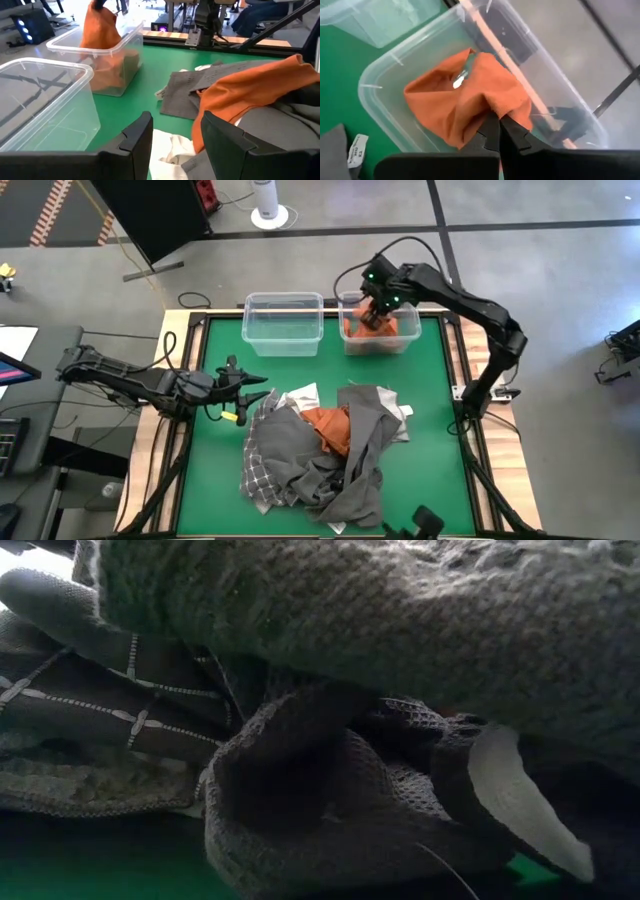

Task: Sort towels by color in basket
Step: Put the orange microfiber towel into the right transparent bin

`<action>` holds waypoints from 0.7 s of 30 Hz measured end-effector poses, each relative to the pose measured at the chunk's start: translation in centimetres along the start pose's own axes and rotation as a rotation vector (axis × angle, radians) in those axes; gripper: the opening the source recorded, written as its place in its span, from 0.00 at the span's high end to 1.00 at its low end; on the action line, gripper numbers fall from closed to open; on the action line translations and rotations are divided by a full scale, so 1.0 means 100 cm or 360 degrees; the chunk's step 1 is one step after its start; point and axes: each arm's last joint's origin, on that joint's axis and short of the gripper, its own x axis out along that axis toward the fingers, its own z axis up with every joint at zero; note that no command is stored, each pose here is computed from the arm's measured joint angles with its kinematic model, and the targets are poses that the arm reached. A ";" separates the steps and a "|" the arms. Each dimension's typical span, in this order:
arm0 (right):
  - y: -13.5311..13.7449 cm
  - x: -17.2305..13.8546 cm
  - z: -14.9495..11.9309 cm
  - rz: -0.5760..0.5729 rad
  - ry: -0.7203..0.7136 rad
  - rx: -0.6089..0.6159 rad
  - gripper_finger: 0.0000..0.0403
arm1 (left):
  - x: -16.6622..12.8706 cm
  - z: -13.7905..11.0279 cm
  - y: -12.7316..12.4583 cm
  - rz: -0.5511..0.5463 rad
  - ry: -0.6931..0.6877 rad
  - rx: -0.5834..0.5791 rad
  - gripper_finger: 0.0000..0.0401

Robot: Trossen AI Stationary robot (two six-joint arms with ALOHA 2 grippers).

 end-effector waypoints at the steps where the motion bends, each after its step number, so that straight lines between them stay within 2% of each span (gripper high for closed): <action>1: -0.002 0.005 0.001 0.0019 0.0019 0.0017 0.96 | 0.000 0.000 0.000 -0.0005 0.0000 -0.0006 0.60; 6: -0.008 0.040 0.004 0.0075 0.0159 0.0065 0.96 | -0.001 0.000 -0.002 -0.0019 0.0001 -0.0014 0.60; 12: -0.001 0.087 0.005 0.0086 0.0343 0.0029 0.96 | -0.001 -0.002 -0.001 -0.0016 0.0022 -0.0008 0.60; 16: 0.003 0.106 0.004 0.0133 0.0408 0.0026 0.96 | -0.001 -0.002 -0.001 -0.0015 0.0030 -0.0014 0.60; 21: 0.006 0.114 0.004 0.0200 0.0430 0.0051 0.96 | -0.001 -0.002 -0.001 -0.0015 0.0030 -0.0014 0.60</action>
